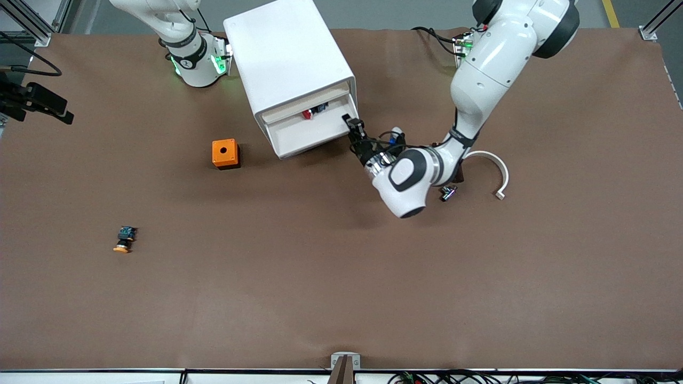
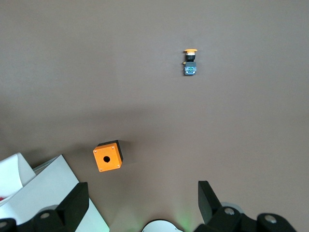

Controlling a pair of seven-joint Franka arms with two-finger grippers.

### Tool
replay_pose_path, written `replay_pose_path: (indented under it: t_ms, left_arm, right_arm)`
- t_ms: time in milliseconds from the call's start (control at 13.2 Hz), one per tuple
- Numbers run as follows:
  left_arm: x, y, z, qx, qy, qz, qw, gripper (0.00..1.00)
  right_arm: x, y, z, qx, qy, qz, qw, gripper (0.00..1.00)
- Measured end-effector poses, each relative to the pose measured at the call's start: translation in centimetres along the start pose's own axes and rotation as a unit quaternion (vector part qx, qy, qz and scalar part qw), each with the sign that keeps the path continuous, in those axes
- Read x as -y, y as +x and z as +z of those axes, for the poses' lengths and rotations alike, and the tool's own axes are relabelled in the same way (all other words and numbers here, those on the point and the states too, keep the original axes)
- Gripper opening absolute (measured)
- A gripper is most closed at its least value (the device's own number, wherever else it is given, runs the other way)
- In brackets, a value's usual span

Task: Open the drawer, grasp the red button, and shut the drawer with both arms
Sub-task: 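Pull the drawer open with the left gripper while the right gripper rises, then reach the right gripper into the drawer while the left gripper withdraws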

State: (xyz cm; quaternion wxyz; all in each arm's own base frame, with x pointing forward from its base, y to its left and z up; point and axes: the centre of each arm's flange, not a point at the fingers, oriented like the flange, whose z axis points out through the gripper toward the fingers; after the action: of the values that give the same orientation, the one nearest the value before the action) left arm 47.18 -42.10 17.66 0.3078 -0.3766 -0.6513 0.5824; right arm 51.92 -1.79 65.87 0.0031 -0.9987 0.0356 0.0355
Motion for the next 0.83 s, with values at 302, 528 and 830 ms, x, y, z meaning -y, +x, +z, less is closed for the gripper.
replay_pose_path:
  t_ms: [302, 528, 830]
  left_arm:
    - [-0.3, 1.1, -5.8, 0.066, -0.005, 0.005, 0.998, 0.07]
    - [-0.1, 0.8, -8.0, 0.113, -0.007, 0.016, 0.993, 0.12]
    - [-0.1, 1.0, -9.4, 0.132, -0.013, 0.02, 0.991, 0.13]
  right_arm:
    - [3.6, -0.3, 0.0, 0.004, 0.026, 0.024, 0.999, 1.0]
    - [9.2, -1.2, 0.0, 0.01, 0.03, 0.086, 0.996, 1.0]
    - [17.4, -3.3, 0.2, 0.004, 0.029, 0.146, 0.989, 1.0]
